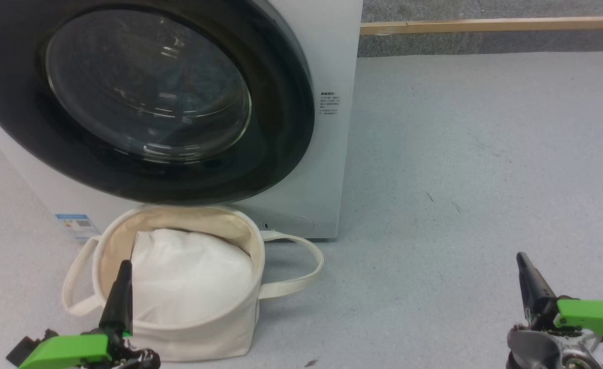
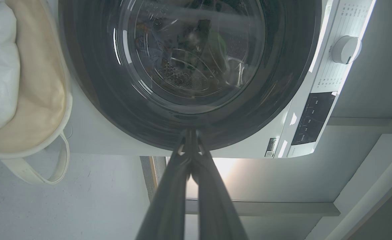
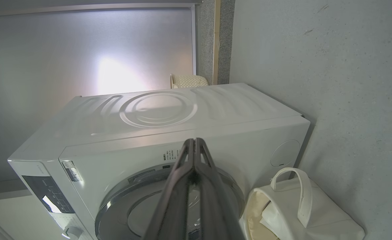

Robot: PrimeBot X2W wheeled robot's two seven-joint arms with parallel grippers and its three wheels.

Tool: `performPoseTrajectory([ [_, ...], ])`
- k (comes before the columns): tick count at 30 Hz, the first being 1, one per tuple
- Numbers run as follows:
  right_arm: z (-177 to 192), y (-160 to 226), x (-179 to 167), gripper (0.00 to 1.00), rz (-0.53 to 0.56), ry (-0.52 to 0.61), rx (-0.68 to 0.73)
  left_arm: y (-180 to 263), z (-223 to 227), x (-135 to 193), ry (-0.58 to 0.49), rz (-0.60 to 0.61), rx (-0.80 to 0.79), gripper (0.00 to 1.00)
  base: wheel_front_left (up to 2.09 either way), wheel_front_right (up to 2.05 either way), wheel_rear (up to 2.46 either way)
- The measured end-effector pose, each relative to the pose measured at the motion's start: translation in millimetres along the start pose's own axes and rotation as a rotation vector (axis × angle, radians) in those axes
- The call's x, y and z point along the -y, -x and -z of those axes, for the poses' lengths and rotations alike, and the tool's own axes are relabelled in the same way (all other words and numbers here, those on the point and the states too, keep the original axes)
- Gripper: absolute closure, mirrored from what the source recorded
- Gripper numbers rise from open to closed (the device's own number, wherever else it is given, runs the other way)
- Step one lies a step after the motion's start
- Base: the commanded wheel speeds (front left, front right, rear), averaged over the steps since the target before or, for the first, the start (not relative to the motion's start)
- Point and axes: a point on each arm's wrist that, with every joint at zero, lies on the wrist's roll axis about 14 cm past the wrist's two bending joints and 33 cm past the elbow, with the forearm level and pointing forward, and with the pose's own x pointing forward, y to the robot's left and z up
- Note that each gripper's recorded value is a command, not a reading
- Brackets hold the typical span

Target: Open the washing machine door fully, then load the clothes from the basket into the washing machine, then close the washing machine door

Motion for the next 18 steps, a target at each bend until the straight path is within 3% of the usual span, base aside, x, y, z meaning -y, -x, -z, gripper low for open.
performPoseTrajectory([
  [18, 0.1, 0.0, 0.0, 1.0, 0.0, 0.0, 0.0, 0.0, 0.0, 0.0, 0.0, 0.0, 0.0, 1.0, 0.0, 0.0, 0.0],
])
